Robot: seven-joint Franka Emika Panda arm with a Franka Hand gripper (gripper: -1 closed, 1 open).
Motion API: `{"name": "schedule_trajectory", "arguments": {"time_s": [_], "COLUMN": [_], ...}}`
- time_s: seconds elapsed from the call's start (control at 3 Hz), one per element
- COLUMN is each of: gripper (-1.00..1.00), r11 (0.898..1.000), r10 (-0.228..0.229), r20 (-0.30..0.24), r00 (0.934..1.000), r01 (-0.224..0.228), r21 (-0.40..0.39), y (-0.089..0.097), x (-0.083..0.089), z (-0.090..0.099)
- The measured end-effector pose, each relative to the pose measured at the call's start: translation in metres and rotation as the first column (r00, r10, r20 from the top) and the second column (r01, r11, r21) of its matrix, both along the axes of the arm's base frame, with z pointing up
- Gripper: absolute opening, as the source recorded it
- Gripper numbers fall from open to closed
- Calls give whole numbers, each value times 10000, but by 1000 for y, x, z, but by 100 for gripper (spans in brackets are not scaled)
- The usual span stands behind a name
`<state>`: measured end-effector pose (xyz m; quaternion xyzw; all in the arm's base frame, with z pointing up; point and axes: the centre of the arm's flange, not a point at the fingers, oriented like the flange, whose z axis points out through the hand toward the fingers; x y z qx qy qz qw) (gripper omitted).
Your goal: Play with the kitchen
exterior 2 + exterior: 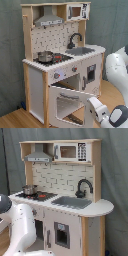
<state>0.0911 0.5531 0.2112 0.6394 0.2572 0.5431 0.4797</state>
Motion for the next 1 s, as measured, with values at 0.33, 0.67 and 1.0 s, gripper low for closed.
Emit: {"name": "schedule_trajectory", "arguments": {"time_s": [0.33,0.67,1.0], "gripper": [100,100,100], "r11": [9993,9977,9960], "r10": [-380,-666,-877], "r20": [-113,-212,-295], "r00": [9992,9976,9957], "r01": [381,668,881], "r21": [56,106,126], "y": [-20,-38,-56], "x": [11,29,45], "z": [-11,-15,-15]}}
